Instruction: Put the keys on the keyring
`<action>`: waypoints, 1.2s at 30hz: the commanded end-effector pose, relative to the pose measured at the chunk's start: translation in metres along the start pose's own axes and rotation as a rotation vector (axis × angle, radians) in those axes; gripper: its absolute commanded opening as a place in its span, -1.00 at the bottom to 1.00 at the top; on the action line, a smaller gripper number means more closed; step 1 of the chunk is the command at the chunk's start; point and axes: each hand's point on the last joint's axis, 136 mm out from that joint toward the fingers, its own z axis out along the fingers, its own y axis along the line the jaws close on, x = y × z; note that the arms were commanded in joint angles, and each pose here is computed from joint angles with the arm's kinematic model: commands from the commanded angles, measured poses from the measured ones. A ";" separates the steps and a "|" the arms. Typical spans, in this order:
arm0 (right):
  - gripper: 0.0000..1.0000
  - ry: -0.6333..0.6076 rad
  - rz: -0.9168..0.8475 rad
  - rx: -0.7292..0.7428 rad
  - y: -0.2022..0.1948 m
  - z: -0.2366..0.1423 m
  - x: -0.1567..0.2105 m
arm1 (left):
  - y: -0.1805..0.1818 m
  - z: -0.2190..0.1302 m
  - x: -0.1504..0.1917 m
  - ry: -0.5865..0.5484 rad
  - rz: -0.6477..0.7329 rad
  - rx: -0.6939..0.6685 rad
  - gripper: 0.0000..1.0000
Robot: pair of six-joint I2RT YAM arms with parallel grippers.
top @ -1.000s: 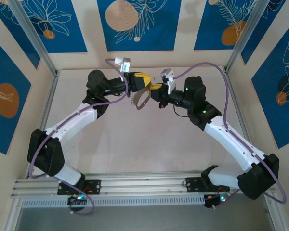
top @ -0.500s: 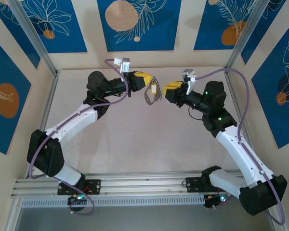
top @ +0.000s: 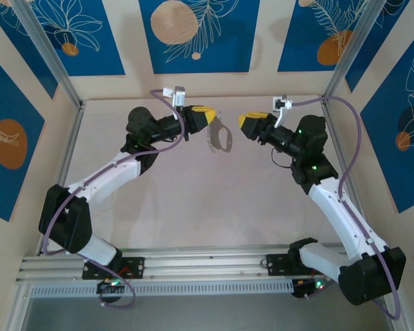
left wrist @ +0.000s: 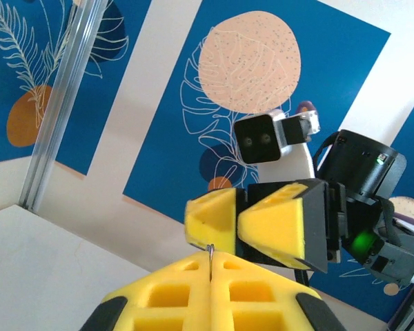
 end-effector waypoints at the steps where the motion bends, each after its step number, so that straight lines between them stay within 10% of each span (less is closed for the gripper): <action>1: 0.06 -0.006 0.128 -0.035 0.003 0.009 -0.009 | -0.022 -0.001 -0.021 -0.061 0.036 0.028 -1.00; 36: -0.01 0.055 0.105 -0.284 0.051 0.046 -0.011 | -0.009 0.009 -0.037 -0.140 -0.024 0.014 -1.00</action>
